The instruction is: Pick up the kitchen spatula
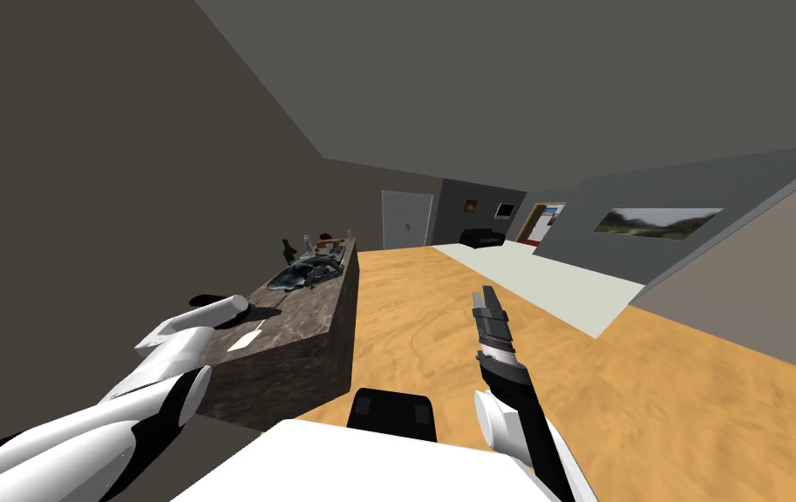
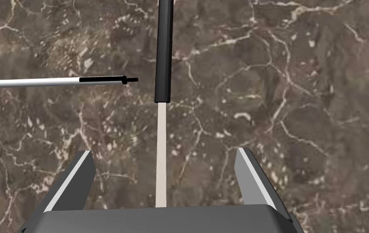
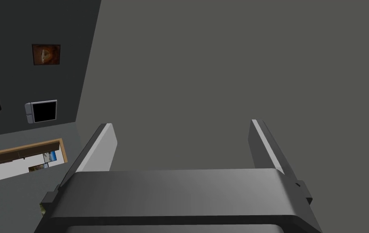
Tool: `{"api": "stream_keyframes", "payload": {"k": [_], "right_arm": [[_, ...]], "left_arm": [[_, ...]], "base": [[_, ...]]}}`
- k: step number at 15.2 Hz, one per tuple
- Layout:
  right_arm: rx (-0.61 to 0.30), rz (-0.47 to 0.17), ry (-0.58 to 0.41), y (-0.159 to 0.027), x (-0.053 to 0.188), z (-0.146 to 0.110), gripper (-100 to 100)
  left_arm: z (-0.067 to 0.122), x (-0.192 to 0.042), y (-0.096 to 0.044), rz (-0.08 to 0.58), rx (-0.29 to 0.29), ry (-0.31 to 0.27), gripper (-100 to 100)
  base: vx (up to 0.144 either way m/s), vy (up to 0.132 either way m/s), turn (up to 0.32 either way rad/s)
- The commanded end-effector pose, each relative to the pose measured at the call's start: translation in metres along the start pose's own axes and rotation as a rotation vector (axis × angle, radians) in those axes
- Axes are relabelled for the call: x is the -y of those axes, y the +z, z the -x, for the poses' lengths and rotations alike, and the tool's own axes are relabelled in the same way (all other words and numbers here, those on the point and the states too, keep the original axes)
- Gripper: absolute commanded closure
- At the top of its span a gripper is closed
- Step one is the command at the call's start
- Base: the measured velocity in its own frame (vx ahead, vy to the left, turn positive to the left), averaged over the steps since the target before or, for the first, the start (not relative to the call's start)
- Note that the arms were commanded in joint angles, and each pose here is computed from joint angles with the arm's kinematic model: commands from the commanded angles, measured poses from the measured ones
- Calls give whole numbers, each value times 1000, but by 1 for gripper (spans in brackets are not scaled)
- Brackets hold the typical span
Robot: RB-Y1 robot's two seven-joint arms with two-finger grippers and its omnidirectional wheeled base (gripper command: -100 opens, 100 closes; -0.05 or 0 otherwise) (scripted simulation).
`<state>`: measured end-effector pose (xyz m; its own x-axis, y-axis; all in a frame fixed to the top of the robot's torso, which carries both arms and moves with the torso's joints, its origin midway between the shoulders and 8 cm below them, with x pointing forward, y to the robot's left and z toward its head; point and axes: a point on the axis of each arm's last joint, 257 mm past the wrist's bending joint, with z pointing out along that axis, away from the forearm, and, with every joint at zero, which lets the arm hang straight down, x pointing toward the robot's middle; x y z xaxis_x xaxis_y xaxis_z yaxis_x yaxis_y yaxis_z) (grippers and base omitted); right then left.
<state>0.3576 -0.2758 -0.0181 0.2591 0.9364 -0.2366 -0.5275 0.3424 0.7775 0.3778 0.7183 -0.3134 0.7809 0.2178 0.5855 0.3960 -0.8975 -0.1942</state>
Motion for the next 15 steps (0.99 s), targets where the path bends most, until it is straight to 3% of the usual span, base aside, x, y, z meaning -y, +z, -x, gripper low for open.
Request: {"api": "stream_keyframes", "payload": {"k": [1, 10, 12, 14, 15], "right_arm": [[0, 0, 0, 0, 0, 0, 0], [0, 0, 0, 0, 0, 0, 0], [0, 0, 0, 0, 0, 0, 0], [0, 0, 0, 0, 0, 0, 0], [0, 0, 0, 0, 0, 0, 0]], "left_arm": [[10, 2, -2, 8, 34, -5, -100], [39, 9, -11, 36, 138, -9, -100], [42, 3, -3, 33, 124, -3, -100], [42, 4, -5, 35, 129, -6, -100], [42, 4, -4, 34, 126, -4, 100]], "base": [[-19, -18, -16], [-10, -23, -13], [12, 2, 14], [46, 26, 22], [11, 6, -1]]}}
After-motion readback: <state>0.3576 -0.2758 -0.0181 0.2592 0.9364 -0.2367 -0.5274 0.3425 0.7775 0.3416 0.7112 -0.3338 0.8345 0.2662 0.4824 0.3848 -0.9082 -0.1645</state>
